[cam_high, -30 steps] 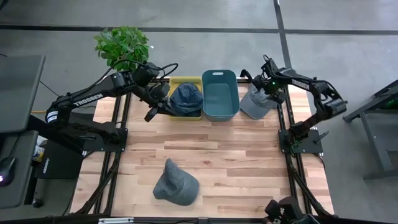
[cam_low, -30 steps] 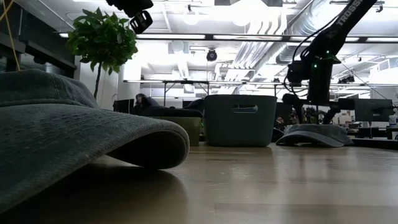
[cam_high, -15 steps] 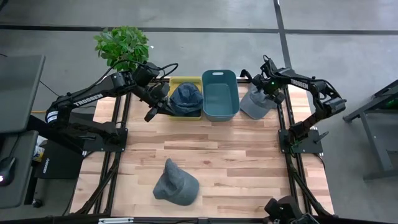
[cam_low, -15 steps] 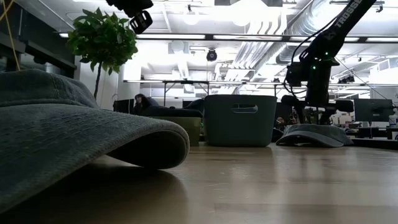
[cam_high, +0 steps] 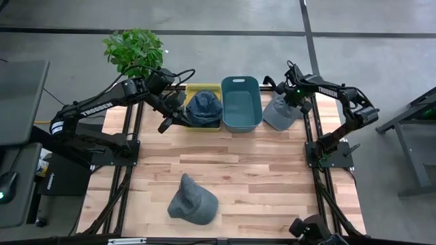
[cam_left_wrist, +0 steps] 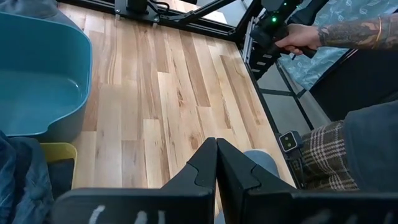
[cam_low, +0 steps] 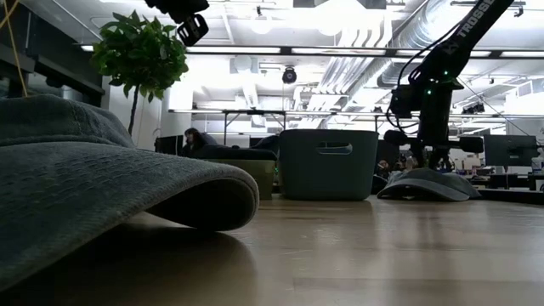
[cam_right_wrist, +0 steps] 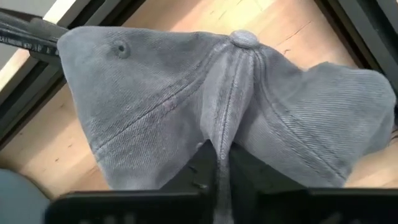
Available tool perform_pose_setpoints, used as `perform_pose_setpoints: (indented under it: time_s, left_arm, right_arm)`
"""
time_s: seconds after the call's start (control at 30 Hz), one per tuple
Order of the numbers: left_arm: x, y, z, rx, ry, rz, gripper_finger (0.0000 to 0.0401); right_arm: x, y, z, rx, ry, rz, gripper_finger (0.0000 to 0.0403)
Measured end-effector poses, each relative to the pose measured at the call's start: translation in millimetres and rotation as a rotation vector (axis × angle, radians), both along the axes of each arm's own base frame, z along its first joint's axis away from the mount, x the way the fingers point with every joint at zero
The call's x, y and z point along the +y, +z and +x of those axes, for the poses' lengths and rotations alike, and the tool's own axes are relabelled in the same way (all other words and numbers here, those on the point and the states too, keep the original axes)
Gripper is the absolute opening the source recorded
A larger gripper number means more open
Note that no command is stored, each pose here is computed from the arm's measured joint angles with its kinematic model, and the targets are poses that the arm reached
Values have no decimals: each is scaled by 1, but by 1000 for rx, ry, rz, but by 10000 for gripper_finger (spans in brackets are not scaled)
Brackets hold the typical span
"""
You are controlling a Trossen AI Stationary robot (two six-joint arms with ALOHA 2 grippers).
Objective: Pick & Place hat
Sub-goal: Put the top gray cap into the blue green bin
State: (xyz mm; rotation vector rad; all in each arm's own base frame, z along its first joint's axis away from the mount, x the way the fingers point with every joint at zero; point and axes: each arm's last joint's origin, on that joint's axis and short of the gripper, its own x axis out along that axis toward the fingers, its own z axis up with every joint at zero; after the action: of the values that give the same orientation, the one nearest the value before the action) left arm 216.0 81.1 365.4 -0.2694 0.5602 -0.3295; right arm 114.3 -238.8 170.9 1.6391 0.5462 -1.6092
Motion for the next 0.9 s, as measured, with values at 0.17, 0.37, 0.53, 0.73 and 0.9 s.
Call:
perform_pose_setpoints:
  time_s: [0.17,0.37,0.53,0.73,0.9]
  left_arm:
    - [0,0,0,-1,0,1,1]
    - [0,0,0,-2,-1,2,1]
    - [0,0,0,-2,-1,2,1]
    - [0,0,0,-1,-1,1,1]
    - [0,0,0,-1,0,2,1]
  right_arm:
    - [2,0,2,14,45,4,11]
    - [5,3,5,36,105,-17,4]
    - [8,3,12,44,159,-24,3]
    - [15,10,19,51,213,-58,1]
    - [22,26,18,63,232,-124,1]
